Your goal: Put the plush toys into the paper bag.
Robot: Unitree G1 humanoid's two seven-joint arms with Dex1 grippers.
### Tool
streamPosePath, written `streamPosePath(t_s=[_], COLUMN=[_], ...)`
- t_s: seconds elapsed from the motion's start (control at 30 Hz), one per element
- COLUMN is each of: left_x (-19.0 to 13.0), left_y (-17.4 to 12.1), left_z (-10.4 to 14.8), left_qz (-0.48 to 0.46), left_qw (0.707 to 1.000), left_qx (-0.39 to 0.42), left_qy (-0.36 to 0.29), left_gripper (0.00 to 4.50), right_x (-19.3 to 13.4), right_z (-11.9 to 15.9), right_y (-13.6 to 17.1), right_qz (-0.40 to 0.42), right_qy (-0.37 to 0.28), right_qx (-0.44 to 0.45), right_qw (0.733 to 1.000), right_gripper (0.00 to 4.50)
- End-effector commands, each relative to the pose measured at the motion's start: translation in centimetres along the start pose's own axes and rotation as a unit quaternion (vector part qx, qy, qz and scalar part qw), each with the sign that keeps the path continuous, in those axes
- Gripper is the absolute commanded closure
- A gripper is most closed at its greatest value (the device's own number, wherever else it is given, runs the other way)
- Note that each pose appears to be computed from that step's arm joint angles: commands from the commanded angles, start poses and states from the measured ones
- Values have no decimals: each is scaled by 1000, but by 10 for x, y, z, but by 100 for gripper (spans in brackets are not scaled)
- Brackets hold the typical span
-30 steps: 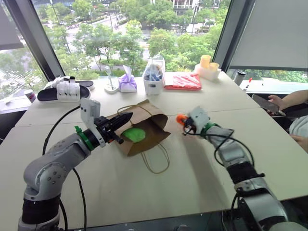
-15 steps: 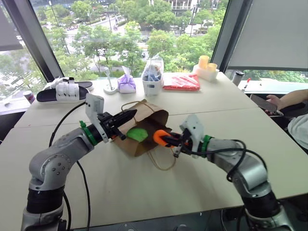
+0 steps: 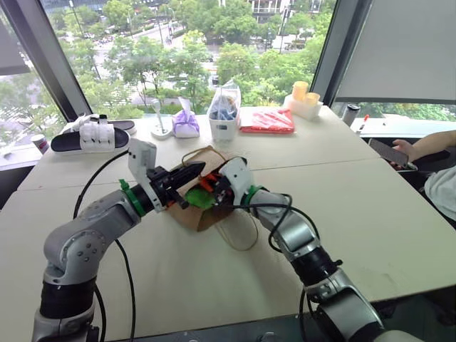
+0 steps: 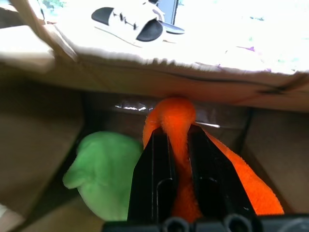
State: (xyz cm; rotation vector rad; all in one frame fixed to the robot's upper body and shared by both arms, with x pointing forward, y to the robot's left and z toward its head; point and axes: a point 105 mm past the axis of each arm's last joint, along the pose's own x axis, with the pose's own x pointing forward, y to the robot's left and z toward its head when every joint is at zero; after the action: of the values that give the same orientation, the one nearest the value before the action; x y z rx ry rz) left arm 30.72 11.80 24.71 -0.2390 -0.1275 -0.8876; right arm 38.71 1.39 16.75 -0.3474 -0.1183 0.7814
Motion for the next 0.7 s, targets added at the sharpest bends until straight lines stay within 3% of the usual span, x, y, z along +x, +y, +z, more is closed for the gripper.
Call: streamPosePath(t_s=[0.03,0.2,0.23,0.43,0.53,0.7], left_x=[-2,-4,-5,-6,-5,-3], left_y=[-6,-5,-5,-5,-5,-5], left_z=[11,11,11,9,7,7], left_qz=[-8,-2,-2,0,0,-3], left_qw=[1000,1000,1000,1000,1000,1000], left_qx=[12,10,10,9,7,4], left_qy=[-21,-23,-23,-22,-21,-22], left_gripper=[450,450,450,450,450,450], right_x=[10,5,1,-43,-75,-100], right_z=[10,7,9,26,21,-36], right_y=[-1,-1,-7,-45,-55,-53], right_qz=[-22,-13,-18,-34,-14,-15], right_qy=[-39,-44,-48,-59,-40,61], right_qx=[-25,-17,-13,30,71,97], right_qw=[999,999,999,997,997,993], right_gripper=[275,17,2,2,2,2])
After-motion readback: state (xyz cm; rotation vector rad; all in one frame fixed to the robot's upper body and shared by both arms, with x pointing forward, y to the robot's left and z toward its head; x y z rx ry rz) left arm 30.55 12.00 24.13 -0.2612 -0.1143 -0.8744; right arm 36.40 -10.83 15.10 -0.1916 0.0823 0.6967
